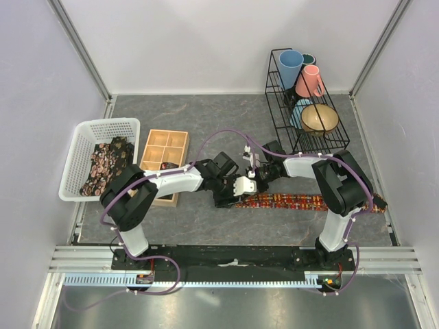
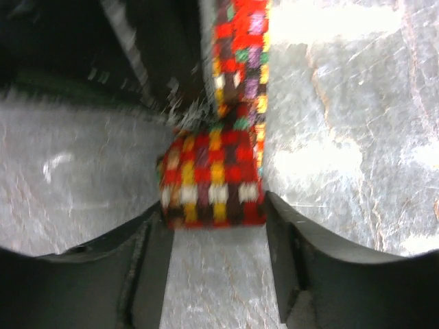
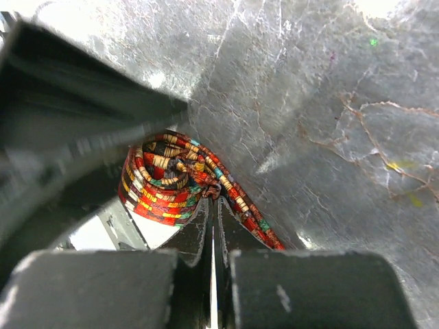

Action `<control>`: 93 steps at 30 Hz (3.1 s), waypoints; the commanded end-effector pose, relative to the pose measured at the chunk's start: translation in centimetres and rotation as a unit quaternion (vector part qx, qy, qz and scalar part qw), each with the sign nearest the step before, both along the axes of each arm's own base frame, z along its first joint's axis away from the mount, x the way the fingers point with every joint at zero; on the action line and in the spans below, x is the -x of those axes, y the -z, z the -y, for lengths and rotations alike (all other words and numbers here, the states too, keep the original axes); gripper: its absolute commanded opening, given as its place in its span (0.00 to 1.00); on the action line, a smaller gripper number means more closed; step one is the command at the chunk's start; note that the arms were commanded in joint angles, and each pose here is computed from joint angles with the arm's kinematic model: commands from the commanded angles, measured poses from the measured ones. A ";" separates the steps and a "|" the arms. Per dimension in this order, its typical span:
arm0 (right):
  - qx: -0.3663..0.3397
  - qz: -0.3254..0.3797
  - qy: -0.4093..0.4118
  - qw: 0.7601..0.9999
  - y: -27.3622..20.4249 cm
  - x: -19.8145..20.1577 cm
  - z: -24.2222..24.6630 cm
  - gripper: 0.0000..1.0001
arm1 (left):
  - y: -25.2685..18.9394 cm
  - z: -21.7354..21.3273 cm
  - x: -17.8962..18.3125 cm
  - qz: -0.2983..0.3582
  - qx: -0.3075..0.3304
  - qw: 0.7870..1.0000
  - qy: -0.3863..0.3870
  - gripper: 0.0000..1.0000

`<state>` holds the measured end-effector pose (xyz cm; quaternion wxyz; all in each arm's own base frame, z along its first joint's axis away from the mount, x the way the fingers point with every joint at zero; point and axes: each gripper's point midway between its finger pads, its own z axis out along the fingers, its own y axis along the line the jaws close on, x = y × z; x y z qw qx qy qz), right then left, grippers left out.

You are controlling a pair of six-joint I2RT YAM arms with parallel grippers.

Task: Roll the ties
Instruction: Roll the tie at the center of the board.

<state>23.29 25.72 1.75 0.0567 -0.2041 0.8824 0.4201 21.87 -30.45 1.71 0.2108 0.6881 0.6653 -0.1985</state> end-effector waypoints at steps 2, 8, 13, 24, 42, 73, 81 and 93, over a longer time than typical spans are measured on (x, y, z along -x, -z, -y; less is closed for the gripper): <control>0.031 0.031 -0.007 0.999 1.2 -0.4 0.6 0.00 | -2.2 -1.3 -0.6 -0.018 0.049 0.998 -0.040 0.68; 0.027 0.037 0.007 0.999 1.3 -0.7 0.1 0.00 | -4.5 -0.2 0.4 -0.028 0.116 0.993 -0.019 0.73; 0.022 0.040 0.011 0.999 1.1 -0.8 -0.2 0.00 | -3.6 0.9 -0.3 -0.021 0.093 0.995 -0.024 0.75; 0.000 0.035 0.011 0.999 -0.3 -0.6 -1.0 0.00 | -0.8 3.1 -1.0 0.030 0.046 0.998 -0.005 0.67; 0.024 0.105 -0.055 0.993 -4.6 -2.0 1.4 0.37 | 0.2 0.6 -0.1 0.032 0.000 0.999 -0.005 0.08; 0.192 0.215 -0.223 0.931 -1.6 -0.8 13.1 0.98 | 1.1 -2.0 -0.6 0.039 -0.031 0.998 -0.030 0.05; 0.222 0.292 -0.273 0.889 0.3 -0.3 15.3 0.98 | 1.3 -2.3 -1.3 0.026 -0.031 0.998 -0.053 0.05; 0.234 0.343 -0.303 0.858 2.4 -0.4 16.1 0.63 | 1.0 -3.5 -2.4 0.014 -0.032 0.996 -0.085 0.05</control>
